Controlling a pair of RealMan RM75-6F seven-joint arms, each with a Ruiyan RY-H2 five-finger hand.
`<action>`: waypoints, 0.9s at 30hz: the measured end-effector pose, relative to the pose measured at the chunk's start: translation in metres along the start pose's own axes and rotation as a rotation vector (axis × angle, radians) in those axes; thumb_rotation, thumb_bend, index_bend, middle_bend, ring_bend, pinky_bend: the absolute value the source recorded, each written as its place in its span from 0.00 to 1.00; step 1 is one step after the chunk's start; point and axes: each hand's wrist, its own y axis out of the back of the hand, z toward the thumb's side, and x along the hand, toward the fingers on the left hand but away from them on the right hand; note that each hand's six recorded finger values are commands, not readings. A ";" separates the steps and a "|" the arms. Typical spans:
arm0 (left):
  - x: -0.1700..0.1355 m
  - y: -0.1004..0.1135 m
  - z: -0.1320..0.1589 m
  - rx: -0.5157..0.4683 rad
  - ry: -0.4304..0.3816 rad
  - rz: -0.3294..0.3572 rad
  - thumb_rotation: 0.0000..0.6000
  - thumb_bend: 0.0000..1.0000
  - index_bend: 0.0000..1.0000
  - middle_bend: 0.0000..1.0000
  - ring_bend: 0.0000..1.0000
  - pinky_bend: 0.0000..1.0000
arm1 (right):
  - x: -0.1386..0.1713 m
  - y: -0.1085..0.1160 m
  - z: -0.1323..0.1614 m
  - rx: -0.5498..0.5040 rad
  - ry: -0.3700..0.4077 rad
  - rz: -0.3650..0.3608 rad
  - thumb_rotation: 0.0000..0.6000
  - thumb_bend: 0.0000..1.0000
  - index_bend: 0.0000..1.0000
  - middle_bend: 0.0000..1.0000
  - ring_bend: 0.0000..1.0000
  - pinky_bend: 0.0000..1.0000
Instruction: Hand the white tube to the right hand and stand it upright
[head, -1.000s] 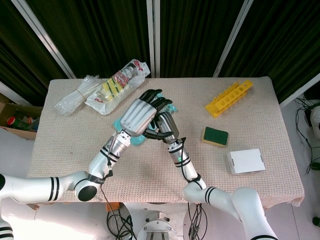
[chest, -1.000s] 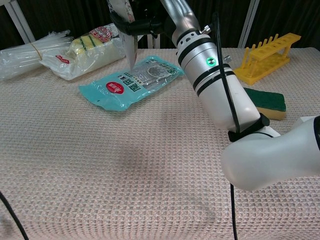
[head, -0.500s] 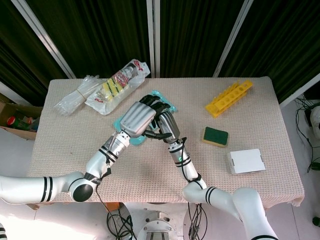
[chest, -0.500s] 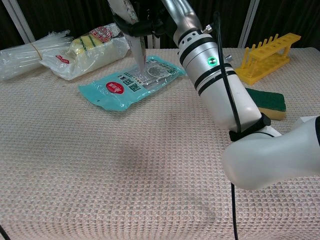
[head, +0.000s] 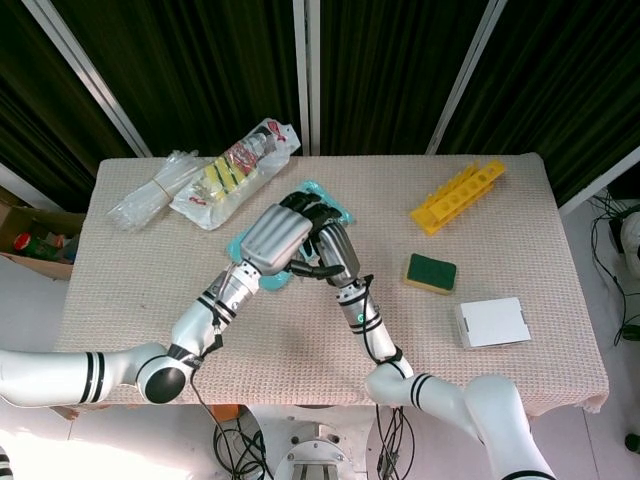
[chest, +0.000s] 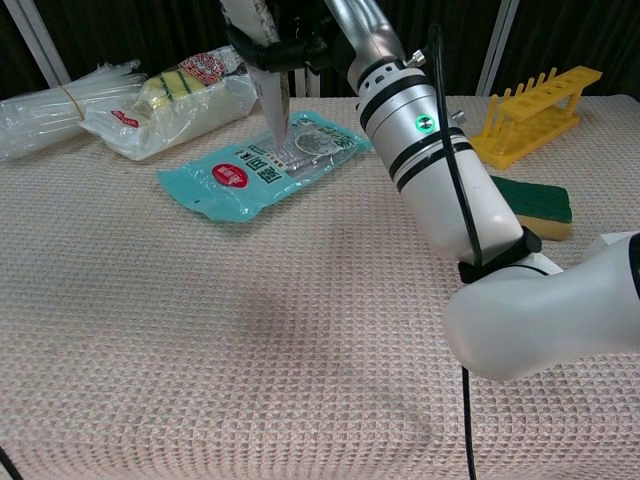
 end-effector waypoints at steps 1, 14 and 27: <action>0.000 0.005 0.000 -0.006 0.000 0.023 0.00 0.00 0.18 0.18 0.12 0.17 | 0.001 0.001 -0.001 0.004 -0.002 -0.002 1.00 0.52 1.00 0.86 0.78 0.89; -0.077 0.071 -0.103 -0.092 0.263 0.377 0.00 0.00 0.18 0.19 0.12 0.17 | 0.009 0.076 -0.048 0.315 -0.068 0.008 1.00 0.24 0.63 0.56 0.38 0.48; -0.181 0.039 -0.190 -0.114 0.486 0.358 0.00 0.00 0.17 0.19 0.12 0.17 | 0.031 0.120 -0.055 0.624 -0.256 0.349 1.00 0.00 0.00 0.00 0.00 0.00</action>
